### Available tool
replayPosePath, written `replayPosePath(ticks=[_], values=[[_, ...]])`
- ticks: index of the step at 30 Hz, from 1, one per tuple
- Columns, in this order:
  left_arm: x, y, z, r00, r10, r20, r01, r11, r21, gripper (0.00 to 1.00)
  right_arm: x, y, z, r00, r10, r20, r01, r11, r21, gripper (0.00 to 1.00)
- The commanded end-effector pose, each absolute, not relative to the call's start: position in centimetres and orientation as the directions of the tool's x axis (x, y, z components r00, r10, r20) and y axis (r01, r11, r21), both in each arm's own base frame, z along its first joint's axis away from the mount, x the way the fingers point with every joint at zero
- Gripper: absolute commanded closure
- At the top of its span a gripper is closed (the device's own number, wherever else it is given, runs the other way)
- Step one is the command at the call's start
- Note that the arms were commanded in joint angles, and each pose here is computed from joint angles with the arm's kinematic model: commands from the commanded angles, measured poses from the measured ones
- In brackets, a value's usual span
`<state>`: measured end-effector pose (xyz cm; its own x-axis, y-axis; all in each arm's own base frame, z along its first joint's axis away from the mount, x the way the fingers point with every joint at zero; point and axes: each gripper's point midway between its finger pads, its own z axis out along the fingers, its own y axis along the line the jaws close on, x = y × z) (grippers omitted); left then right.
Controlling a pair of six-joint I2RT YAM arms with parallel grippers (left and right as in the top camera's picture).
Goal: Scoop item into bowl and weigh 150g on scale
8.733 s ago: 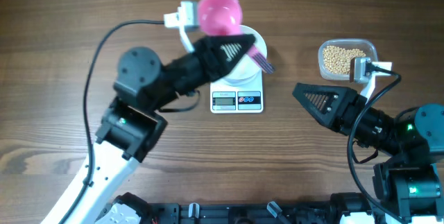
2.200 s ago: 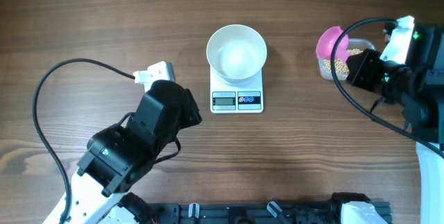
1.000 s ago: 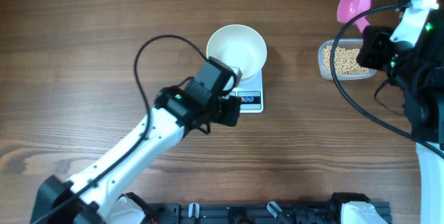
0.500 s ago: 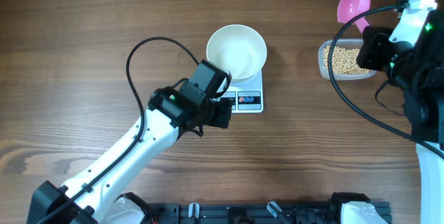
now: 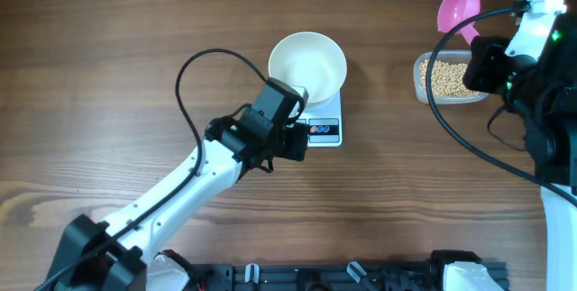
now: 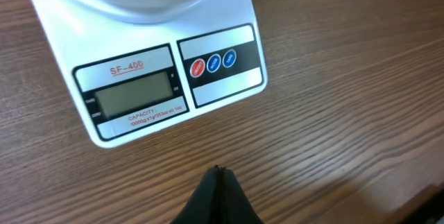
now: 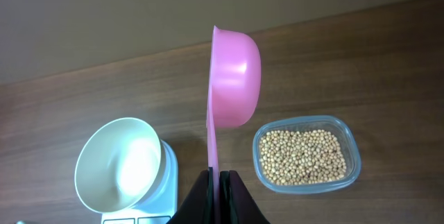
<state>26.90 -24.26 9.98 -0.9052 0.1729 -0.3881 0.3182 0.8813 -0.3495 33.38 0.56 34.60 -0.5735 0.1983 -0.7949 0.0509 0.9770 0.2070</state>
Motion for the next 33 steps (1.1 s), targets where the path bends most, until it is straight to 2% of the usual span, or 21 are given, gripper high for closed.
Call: replayPosePath(ticks=[1,5,13,20,26,31,33], values=[[26.4,-25.6,8.5,-0.898,0.214,-0.385,0.353,0.872,-0.339,0.96,33.6,0.6,35.1,-0.561,0.182,-0.808,0.034,0.980,0.197,0.96],[27.0,-26.5,8.4,-0.877,0.220,-0.427,0.372,0.874,-0.314,0.96,33.7,0.6,35.2,-0.556,0.181,-0.811,0.033,0.980,0.196,0.96],[28.5,-25.2,7.1,-0.877,0.167,-0.450,0.289,0.932,-0.217,0.96,33.7,0.6,35.2,-0.556,0.182,-0.811,0.033,0.980,0.197,0.96],[29.6,-26.1,6.4,-0.866,0.155,-0.476,0.292,0.929,-0.228,0.96,33.7,0.6,35.3,-0.552,0.180,-0.814,0.031,0.980,0.196,0.96],[28.7,-24.7,9.7,-0.857,0.137,-0.496,0.287,0.928,-0.239,0.96,33.7,0.6,35.3,-0.553,0.180,-0.814,0.032,0.980,0.195,0.96],[26.4,-20.3,13.6,-0.868,0.096,-0.487,0.236,0.943,-0.233,0.96,33.6,0.6,35.2,-0.558,0.179,-0.810,0.032,0.980,0.195,0.96],[25.0,-18.4,13.7,-0.883,0.089,-0.461,0.211,0.952,-0.220,0.96,33.5,0.6,35.0,-0.564,0.180,-0.806,0.034,0.980,0.195,0.96]])
